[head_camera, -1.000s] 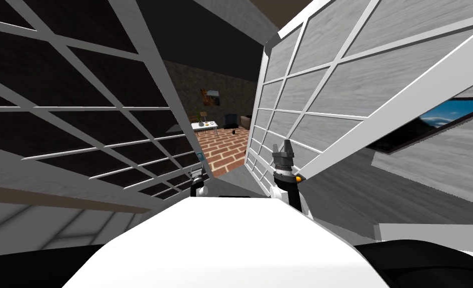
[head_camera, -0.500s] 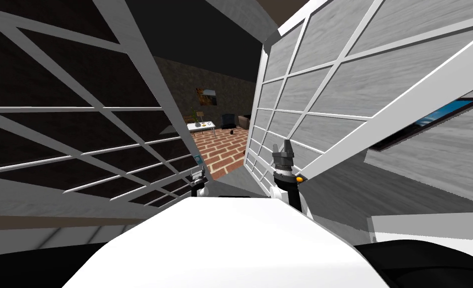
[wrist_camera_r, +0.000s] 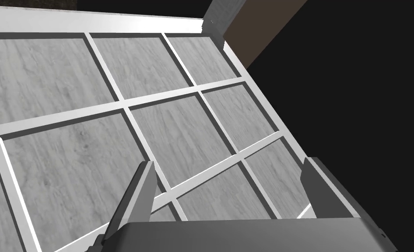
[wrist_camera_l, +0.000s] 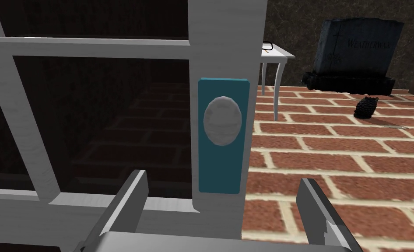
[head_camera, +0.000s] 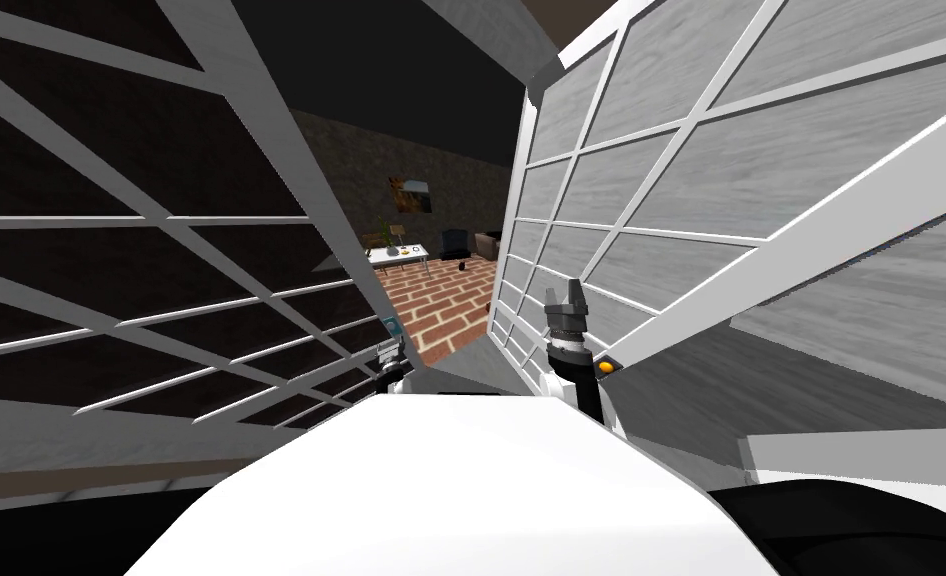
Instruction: Pull the door open
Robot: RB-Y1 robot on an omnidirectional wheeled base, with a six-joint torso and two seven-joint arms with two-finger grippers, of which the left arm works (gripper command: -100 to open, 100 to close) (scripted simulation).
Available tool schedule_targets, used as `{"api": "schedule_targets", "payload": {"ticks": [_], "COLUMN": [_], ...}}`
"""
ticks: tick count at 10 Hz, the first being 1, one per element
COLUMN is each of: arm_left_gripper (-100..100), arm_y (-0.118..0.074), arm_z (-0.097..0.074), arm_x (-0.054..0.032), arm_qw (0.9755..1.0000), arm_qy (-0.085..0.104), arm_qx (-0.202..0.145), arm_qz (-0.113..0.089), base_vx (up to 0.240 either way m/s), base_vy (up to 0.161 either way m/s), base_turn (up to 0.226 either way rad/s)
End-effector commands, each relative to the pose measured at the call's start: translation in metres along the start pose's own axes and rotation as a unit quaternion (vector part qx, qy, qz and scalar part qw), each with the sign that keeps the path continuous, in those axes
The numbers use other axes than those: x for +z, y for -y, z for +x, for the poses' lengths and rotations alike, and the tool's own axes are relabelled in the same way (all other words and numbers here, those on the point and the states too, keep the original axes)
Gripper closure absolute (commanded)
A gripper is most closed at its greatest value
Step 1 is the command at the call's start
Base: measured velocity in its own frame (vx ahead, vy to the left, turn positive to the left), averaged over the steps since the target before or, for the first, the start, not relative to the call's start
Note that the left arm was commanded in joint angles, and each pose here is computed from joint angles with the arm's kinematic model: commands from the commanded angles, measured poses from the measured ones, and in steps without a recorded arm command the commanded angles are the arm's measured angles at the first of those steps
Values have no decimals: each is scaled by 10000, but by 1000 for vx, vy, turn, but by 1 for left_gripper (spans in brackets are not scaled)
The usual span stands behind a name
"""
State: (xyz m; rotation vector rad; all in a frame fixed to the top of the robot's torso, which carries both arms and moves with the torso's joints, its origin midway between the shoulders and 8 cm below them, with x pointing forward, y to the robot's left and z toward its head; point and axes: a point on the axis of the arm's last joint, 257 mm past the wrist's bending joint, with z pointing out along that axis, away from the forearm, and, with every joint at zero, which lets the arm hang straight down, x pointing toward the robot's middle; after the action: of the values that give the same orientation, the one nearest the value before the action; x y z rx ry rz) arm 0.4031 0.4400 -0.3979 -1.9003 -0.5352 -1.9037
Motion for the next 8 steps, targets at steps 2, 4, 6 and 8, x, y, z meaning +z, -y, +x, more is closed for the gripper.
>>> {"api": "schedule_targets", "payload": {"ticks": [2, 4, 6, 8], "arm_left_gripper": [-100, -100, -100, -100], "arm_y": [251, 391, 600, 667], "arm_z": [-18, -24, -28, -28], "arm_x": [3, 2, -2, -4], "arm_qw": [10000, 10000, 10000, 10000], "arm_qy": [1, 4, 7, 8], "arm_qx": [-17, -16, -15, -15], "arm_qz": [39, 59, 87, 95], "base_vx": [158, 93, 121, 114], "base_vy": [-28, 10, 10, 6], "base_turn": [-25, -16, -31, -12]}}
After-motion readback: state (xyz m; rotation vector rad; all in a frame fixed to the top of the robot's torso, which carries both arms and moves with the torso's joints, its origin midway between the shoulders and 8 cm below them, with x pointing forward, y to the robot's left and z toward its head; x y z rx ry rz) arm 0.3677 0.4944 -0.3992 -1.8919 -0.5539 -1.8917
